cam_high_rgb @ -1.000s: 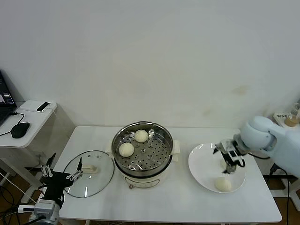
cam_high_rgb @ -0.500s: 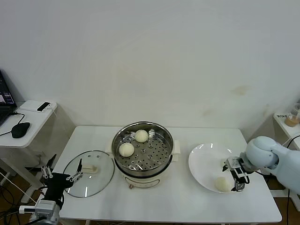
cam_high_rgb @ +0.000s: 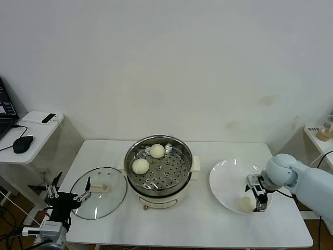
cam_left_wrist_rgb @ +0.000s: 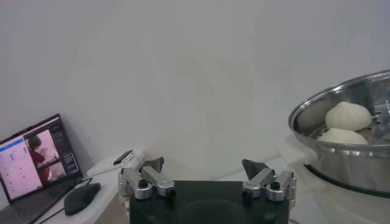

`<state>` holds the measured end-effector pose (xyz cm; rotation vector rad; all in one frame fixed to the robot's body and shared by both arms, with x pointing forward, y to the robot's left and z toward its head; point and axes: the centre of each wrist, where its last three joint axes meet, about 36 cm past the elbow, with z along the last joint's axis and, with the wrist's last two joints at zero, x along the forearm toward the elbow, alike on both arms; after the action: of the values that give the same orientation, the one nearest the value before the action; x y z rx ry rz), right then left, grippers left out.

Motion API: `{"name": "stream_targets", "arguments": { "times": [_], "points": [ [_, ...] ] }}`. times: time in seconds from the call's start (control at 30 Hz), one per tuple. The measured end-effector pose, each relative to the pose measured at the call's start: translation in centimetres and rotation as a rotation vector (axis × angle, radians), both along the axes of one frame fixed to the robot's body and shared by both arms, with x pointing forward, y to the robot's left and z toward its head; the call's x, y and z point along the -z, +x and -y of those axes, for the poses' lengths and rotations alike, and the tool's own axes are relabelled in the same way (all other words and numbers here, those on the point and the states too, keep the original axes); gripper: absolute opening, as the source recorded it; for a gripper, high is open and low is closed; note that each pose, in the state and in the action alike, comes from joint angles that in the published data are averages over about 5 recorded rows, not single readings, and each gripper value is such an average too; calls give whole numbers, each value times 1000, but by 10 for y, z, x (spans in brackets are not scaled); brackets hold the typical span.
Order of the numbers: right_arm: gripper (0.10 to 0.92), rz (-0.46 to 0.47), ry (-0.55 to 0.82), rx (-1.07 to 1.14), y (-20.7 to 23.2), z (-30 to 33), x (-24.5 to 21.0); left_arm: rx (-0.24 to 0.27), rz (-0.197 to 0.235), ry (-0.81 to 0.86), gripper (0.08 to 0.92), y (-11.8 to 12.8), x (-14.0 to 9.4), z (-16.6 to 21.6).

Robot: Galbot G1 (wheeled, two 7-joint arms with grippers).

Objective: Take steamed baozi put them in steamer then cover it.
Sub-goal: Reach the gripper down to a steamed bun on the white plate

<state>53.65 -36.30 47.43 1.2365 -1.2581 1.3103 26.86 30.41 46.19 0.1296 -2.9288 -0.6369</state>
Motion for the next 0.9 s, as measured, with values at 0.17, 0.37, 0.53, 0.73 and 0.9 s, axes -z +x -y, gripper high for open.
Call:
{"name": "stream_targets", "arguments": {
  "times": [0.17,0.37,0.53,0.73,0.9],
  "points": [
    [772,-11,2,9,3,-3,5,1,-1,-1,823,0,0,1],
    [705,-26,3,20,4,-5,5,1,2,-1,823,0,-2,1],
    [647,-34,0,23,4,-5,2,1,5,-3,823,-1,-3,2],
    [592,-37,-6,25,4,-3,-2,0,8,-4,823,-2,-4,3],
    [533,-28,-5,27,5,0,-8,1,12,-4,823,-2,-6,3]
  ]
}}
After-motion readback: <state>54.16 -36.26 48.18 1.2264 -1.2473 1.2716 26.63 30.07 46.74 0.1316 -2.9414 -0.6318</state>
